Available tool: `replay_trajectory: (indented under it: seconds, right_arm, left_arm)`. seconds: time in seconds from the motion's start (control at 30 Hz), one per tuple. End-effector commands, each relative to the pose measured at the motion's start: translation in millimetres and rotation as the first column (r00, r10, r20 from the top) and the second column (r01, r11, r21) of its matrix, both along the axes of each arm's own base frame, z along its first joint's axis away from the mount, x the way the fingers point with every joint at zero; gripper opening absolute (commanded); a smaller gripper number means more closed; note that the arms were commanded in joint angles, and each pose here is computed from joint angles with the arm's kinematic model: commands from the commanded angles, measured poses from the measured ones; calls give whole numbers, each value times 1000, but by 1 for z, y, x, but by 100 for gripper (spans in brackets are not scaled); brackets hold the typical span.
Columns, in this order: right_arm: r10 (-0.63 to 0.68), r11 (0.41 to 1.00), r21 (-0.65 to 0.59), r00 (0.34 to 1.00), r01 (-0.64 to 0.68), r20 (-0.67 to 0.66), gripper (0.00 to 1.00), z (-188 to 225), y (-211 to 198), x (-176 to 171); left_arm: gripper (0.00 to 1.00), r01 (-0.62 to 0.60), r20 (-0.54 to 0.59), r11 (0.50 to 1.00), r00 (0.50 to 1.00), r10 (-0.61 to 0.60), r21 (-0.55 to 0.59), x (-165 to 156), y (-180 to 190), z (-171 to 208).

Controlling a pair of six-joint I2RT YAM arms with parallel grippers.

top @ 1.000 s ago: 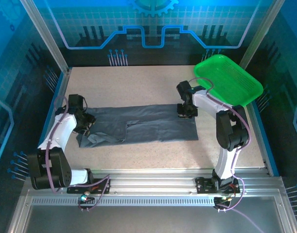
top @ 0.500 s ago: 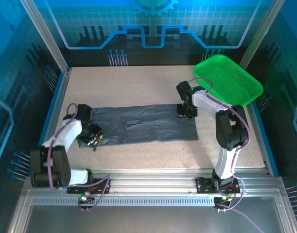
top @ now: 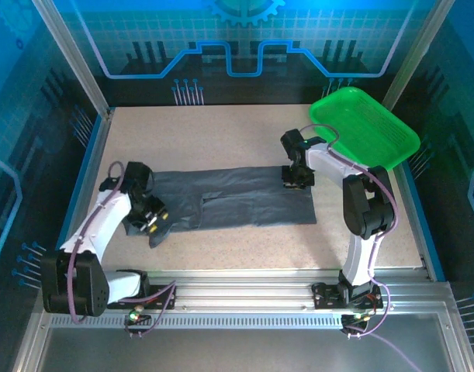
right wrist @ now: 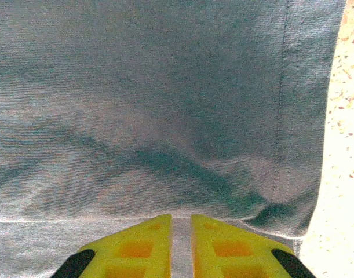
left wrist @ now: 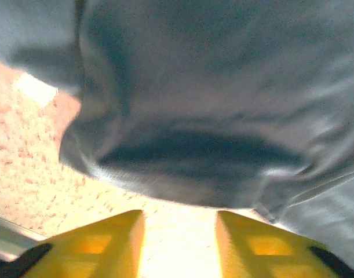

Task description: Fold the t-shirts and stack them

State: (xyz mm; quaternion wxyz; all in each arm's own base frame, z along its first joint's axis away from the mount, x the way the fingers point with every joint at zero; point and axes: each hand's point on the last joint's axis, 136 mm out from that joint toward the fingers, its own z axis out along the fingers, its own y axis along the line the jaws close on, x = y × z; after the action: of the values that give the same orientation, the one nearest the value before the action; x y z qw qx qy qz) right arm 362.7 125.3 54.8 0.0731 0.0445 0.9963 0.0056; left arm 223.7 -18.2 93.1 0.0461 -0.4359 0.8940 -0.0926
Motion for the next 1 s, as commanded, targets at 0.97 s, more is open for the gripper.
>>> replay_trajectory:
  seconds: [0.97]
  right_arm:
    - [-39, 992, 113, 996, 48, -79, 26, -20, 0, 9]
  left_arm:
    - [36, -100, 184, 995, 978, 95, 17, 63, 85, -75]
